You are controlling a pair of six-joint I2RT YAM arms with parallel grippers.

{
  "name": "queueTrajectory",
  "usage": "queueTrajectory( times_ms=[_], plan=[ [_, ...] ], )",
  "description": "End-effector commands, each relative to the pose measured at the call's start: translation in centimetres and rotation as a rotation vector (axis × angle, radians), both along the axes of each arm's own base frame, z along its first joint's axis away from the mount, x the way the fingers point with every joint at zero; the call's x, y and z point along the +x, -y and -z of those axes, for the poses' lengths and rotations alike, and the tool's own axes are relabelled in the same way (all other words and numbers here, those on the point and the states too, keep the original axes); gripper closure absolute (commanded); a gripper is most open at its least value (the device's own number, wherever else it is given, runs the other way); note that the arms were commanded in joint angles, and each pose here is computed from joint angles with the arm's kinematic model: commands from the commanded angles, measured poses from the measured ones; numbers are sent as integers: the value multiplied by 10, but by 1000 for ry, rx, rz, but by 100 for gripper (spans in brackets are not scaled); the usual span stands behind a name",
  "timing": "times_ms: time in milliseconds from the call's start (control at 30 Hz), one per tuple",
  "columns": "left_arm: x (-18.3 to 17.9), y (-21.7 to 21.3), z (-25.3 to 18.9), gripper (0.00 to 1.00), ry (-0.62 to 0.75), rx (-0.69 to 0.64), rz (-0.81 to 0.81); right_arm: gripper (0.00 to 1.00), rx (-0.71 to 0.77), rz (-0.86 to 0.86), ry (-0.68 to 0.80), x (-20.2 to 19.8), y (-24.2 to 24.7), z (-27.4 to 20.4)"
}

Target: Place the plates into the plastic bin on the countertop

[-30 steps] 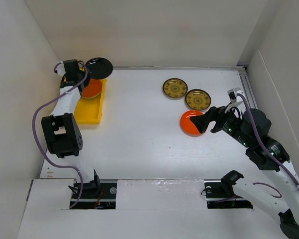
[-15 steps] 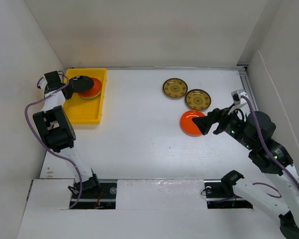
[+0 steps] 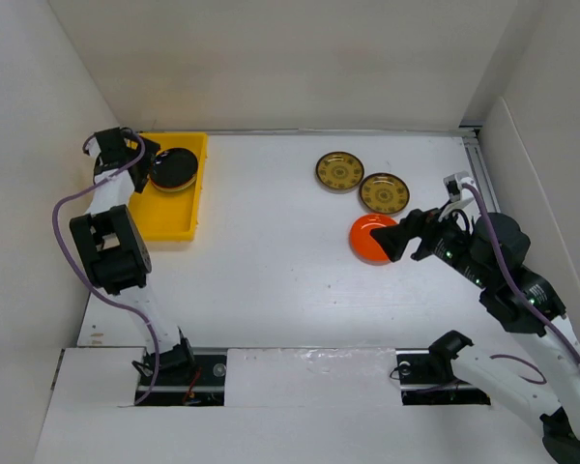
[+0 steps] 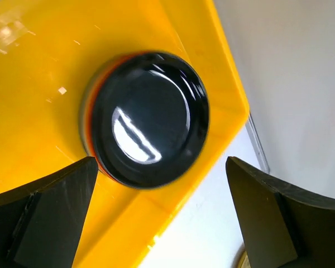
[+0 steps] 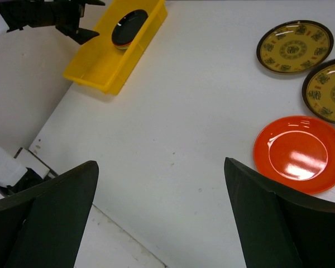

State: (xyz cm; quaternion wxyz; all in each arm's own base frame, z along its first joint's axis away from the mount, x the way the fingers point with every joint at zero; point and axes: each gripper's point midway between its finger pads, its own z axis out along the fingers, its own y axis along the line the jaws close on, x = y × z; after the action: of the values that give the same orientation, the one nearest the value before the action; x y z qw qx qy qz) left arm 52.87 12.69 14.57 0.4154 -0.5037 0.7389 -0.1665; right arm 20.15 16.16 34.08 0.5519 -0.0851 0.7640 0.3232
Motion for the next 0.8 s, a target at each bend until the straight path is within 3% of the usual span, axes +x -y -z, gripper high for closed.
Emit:
queueTrajectory(
  times_ms=[0,100,133,167,200,233,267,467,767],
  plan=[
    [7,46,-98,0,169,147,118,0,30,16,53,-2,5,-26],
    [-2,137,-117,0,195,208,287,0,25,86,65,2,17,-33],
    [-15,196,-109,0,196,204,406,0,23,127,73,3,25,-40],
    [-17,225,-112,0,219,201,460,0,14,148,66,7,27,-37],
    [-31,252,-88,0,182,192,519,0,14,168,71,5,32,-44],
    [-44,308,-86,0,236,172,639,0,9,183,68,7,34,-45],
    [-58,338,-79,0,247,136,717,0,6,195,67,6,38,-47],
    [-131,492,-11,0,237,51,1115,0,13,194,76,-5,44,-53],
    [-157,559,57,2,143,29,1262,0,42,158,107,-23,47,-59]
  ],
)
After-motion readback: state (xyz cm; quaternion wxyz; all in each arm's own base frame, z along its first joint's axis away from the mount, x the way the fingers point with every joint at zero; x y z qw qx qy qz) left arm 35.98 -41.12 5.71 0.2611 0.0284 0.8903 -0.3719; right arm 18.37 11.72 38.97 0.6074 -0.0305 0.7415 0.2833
